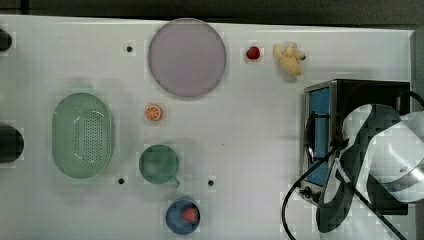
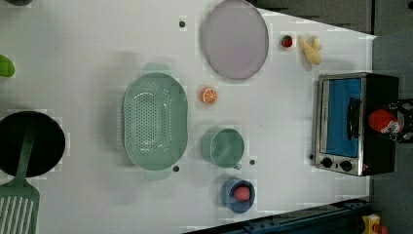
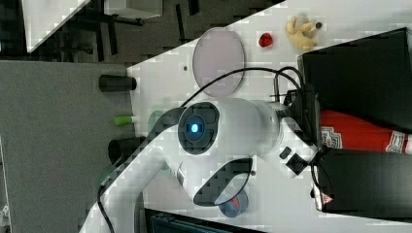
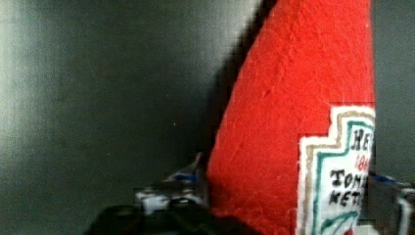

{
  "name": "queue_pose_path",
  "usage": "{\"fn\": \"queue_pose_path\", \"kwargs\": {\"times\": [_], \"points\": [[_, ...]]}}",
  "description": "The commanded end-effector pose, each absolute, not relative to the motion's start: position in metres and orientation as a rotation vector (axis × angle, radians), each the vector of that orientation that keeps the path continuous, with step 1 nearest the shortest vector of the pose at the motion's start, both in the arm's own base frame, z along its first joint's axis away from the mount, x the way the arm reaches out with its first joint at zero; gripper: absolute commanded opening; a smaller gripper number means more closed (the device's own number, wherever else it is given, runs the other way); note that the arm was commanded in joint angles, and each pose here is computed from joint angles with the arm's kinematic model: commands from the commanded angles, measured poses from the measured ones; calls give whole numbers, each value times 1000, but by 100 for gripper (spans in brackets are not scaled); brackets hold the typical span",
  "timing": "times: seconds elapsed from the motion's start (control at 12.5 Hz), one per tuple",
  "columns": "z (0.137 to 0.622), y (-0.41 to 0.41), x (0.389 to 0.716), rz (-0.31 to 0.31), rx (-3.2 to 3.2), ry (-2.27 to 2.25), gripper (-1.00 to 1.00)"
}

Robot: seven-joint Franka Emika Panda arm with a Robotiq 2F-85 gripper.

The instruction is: Pick Ketchup from oven and place it on table.

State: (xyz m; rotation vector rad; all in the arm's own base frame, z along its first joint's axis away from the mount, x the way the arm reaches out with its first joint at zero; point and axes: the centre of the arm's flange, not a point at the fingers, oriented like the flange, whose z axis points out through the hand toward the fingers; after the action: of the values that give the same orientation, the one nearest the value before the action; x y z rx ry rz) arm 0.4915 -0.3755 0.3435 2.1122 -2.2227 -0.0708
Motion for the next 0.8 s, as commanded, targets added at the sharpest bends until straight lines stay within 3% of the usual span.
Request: {"fn": "queue_pose_path", "kwargs": {"times": [0.08,0.16,0.4,0.48,0.64,0.72,0.8], "points": [[373,-394,477,5,2092,-2319,21],[378,-394,479,17,2098,-2318,21],[434,-388,498,135,2161,-2251,21],[458,-380,503,133,2192,-2196,21],[525,-337,517,89,2312,-2124,21],[549,-292,524,-6,2417,-2050,21],[562,-247,534,-50,2520,-1957,21]]}}
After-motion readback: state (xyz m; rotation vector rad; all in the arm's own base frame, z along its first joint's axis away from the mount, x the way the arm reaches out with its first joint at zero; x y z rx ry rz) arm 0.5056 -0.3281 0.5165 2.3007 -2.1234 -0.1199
